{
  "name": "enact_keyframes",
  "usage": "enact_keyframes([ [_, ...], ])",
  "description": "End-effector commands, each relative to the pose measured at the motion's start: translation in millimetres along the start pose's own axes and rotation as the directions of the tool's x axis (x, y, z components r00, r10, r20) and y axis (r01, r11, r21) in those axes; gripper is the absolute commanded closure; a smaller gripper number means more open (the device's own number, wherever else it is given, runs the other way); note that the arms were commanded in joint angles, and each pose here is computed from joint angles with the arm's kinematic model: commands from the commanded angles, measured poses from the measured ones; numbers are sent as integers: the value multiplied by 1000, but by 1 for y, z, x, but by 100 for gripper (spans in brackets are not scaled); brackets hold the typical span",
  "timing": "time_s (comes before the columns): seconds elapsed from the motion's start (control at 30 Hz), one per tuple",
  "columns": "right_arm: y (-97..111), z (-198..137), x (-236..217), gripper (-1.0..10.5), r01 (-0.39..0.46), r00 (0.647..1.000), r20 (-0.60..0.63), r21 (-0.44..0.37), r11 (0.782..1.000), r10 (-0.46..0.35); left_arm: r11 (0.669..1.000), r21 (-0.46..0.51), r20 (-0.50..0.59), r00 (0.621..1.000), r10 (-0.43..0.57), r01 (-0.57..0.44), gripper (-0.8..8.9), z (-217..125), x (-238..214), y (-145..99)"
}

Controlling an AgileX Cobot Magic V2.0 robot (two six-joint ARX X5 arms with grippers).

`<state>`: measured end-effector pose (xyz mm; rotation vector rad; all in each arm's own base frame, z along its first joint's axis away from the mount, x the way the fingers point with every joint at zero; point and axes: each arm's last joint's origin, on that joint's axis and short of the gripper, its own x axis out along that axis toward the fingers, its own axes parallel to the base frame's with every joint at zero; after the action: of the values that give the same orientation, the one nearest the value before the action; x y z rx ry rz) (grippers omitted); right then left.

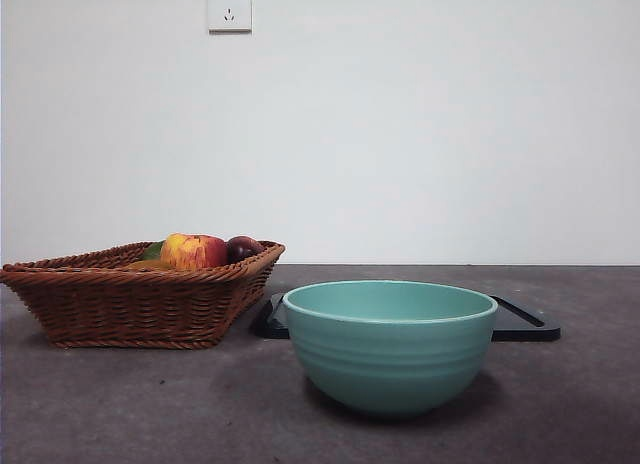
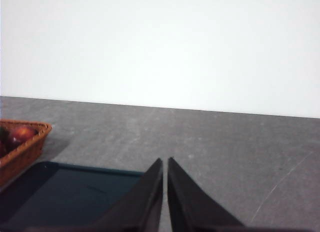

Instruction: Pick up the wifruite, put it on the bowl, pick up the plate, put it on desk

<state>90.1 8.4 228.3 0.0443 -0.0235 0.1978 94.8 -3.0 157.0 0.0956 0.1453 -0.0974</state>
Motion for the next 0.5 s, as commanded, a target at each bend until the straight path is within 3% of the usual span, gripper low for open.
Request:
enact_keyframes([
  [0.03,-1,-15,1,940,4,1000,28,-17,1000,-4,1000,-12,-25,1000,-3,3,806,-7,2,-1],
  [0.5,-3,-52,4,940,4,1000,23,-13,1000,-3,1000,-12,-25,1000,-3,3,806,-7,2,-1],
])
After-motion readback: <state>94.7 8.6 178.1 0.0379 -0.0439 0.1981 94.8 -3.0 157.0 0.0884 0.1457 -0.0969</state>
